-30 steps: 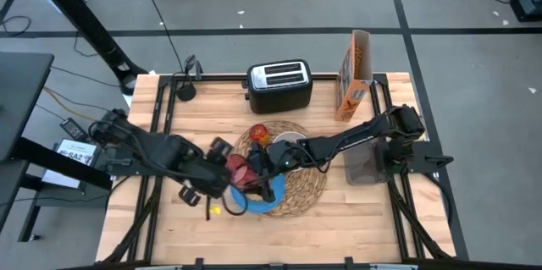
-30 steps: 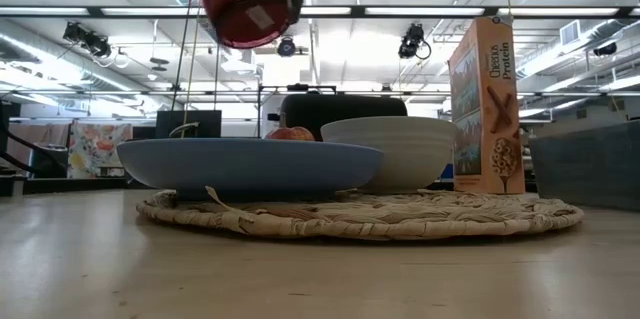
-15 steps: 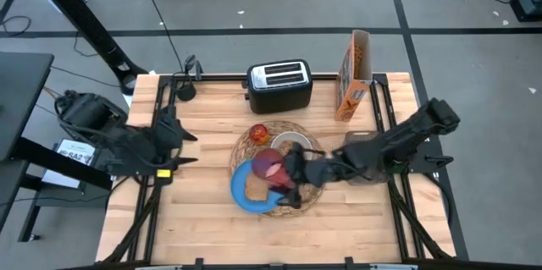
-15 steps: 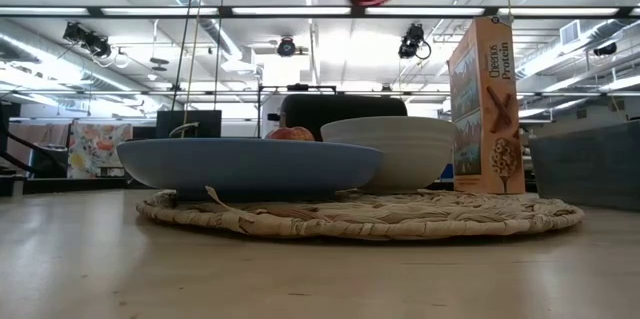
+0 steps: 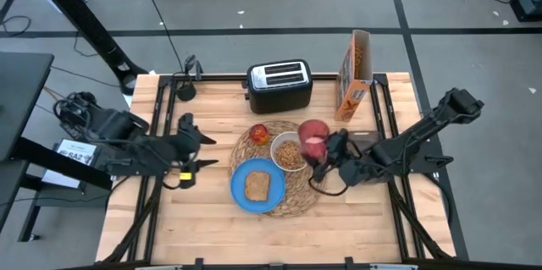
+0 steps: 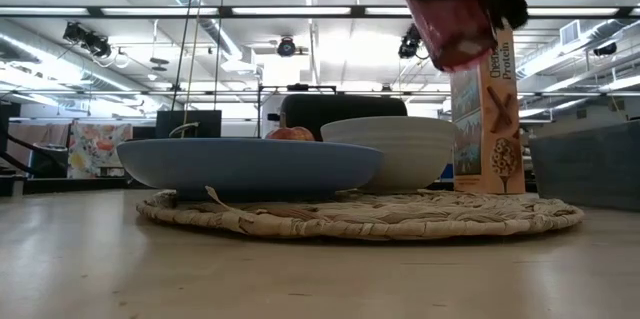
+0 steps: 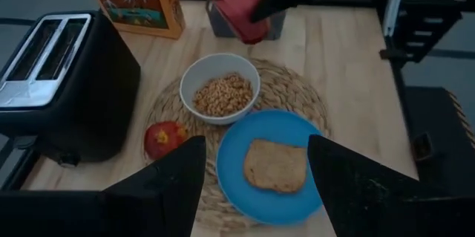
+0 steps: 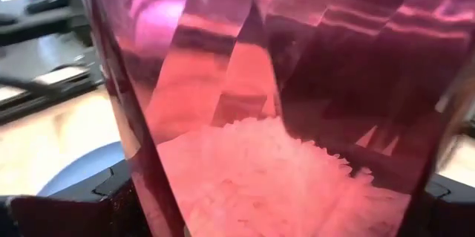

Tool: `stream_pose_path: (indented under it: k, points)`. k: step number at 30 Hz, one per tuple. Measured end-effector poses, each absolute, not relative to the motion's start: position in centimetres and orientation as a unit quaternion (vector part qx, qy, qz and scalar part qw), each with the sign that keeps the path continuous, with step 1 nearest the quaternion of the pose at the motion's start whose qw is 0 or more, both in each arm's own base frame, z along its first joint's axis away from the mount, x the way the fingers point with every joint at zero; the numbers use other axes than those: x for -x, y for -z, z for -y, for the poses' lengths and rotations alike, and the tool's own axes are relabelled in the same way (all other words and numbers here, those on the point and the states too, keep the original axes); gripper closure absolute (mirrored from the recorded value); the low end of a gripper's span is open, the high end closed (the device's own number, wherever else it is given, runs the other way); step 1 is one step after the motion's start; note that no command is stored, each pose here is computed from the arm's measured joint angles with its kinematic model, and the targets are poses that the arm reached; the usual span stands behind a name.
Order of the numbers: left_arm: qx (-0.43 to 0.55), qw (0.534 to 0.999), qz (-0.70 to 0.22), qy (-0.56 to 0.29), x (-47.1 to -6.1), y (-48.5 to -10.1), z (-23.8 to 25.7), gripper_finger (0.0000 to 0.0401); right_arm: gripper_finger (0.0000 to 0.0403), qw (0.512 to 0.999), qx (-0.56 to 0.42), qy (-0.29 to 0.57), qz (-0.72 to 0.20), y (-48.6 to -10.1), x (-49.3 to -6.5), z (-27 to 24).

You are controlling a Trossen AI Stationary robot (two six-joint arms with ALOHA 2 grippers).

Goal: Arrange a breakfast setting
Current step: Put the red cup to the top right of the brown table mat

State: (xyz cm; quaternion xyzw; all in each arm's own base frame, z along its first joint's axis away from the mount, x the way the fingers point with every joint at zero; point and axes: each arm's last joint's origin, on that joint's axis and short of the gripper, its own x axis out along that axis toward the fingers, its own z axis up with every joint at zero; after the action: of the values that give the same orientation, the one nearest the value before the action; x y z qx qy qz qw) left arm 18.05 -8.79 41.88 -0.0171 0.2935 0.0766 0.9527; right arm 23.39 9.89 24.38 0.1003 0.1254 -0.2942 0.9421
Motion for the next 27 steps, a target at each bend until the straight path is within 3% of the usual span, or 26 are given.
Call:
stream_pose_path:
  k: [7,16,27]
  points:
    - [0.019,0.964,-0.247,-0.093,-21.0,-38.7,8.8,0.0159,0.0042,0.916,-0.125,0.372,-0.083,-20.9,-20.9,-8.1]
    - [0.02,0.982,-0.146,-0.119,-24.1,-36.0,7.3,0.0159,0.0042,0.902,-0.115,0.408,-0.08,-18.0,-19.5,-5.3]
    - [0.002,0.975,-0.162,-0.153,-26.6,-33.2,6.1,0.0159,0.0042,0.896,-0.068,0.432,-0.076,-16.1,-19.8,-1.4]
